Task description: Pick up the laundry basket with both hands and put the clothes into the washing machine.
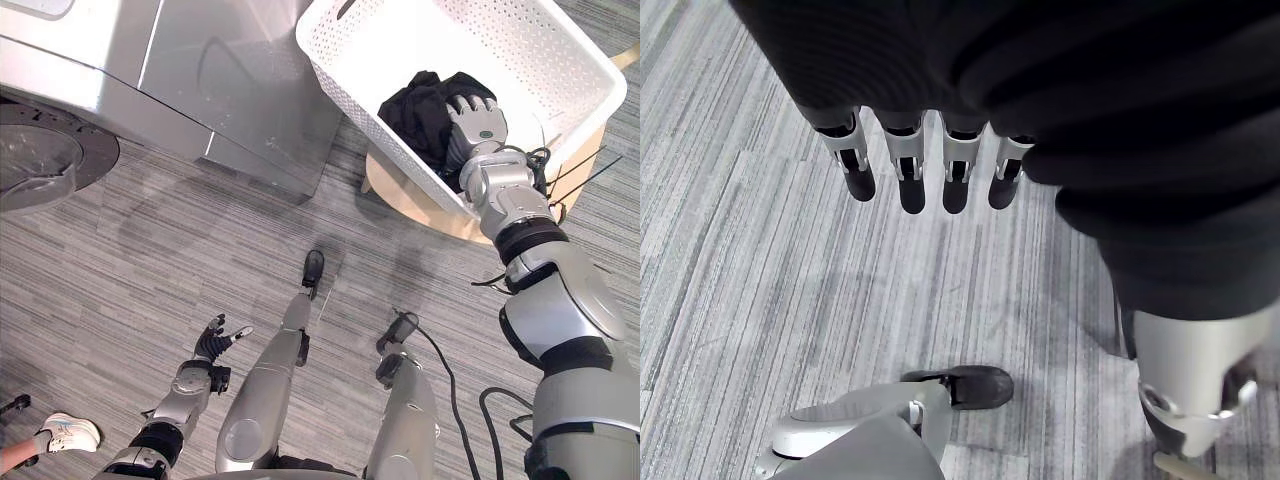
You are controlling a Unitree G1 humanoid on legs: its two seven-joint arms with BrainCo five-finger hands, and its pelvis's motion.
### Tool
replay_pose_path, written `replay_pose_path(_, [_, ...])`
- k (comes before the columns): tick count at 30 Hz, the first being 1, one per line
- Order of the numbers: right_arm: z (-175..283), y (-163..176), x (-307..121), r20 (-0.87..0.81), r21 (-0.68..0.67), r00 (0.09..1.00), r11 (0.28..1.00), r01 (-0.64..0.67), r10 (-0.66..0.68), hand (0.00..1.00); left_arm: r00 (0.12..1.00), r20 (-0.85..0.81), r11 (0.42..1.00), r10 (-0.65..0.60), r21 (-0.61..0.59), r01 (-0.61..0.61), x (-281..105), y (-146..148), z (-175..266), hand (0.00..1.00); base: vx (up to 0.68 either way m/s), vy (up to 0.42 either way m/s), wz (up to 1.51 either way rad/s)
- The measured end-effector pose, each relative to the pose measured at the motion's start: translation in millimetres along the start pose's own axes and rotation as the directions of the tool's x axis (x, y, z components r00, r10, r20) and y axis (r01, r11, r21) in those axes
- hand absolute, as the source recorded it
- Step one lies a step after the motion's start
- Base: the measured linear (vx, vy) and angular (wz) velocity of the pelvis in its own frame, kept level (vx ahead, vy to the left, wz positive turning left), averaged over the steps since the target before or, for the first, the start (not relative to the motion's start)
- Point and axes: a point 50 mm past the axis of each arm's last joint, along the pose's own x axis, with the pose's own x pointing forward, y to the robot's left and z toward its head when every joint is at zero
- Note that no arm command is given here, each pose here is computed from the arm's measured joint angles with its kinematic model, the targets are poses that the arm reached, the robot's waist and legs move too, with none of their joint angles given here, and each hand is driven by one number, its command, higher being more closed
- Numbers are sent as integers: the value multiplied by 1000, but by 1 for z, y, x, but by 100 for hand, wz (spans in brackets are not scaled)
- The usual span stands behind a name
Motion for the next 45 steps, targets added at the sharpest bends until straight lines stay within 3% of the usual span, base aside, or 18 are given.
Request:
replay_pose_path(4, [2,13,-8,-6,216,1000,976,-4,5,100,1000,-14,1000,-1,2,1,0,0,-3,0,-17,-59,-1])
replay_pose_path(5, [2,22,-14,-17,331,1000,944,-4,11,100,1000,-25,1000,1,3,-1,0,1,-5,0,-5,-59,-4])
replay_pose_path(7, [1,30,-20,-37,433,999,901,2,15,100,999,-32,1000,8,-3,-8,-1,2,-7,0,-1,-55,-2])
replay_pose_path(10, [-5,36,-32,-94,615,995,786,70,-15,100,999,-46,1000,21,-9,-21,-2,6,-11,0,-4,-55,6])
replay_pose_path(11, [-10,34,-38,-136,694,989,708,134,-54,100,997,-63,999,37,-23,-38,-4,10,-17,0,-15,-47,3])
replay_pose_path(15, [-15,22,-56,-232,802,956,520,292,-179,100,983,-162,996,80,-23,-85,-18,25,-48,0,-30,-25,-9])
replay_pose_path(20, [-16,35,-89,-311,859,928,357,367,-206,100,962,-259,995,90,-10,-96,-35,28,-78,0,78,-41,-5])
replay_pose_path(26, [21,45,-127,-305,939,926,91,331,-222,100,948,-303,995,94,-4,-99,-46,28,-93,0,55,-32,-5])
replay_pose_path(33, [38,69,-170,-262,965,956,-32,260,-135,100,922,-375,993,96,-34,-117,-68,23,-117,0,14,-12,7])
replay_pose_path(36, [37,69,-180,-272,962,953,-34,270,-134,100,937,-333,991,104,-46,-127,-64,25,-106,0,-12,-29,99])
replay_pose_path(40, [38,54,-179,-271,963,942,-43,268,-197,100,978,-175,990,111,-62,-124,-48,26,-67,0,-39,-157,140])
replay_pose_path(45, [62,31,-165,-177,984,934,-74,162,-309,100,985,87,971,150,-203,-130,-51,19,-6,0,-148,-183,61])
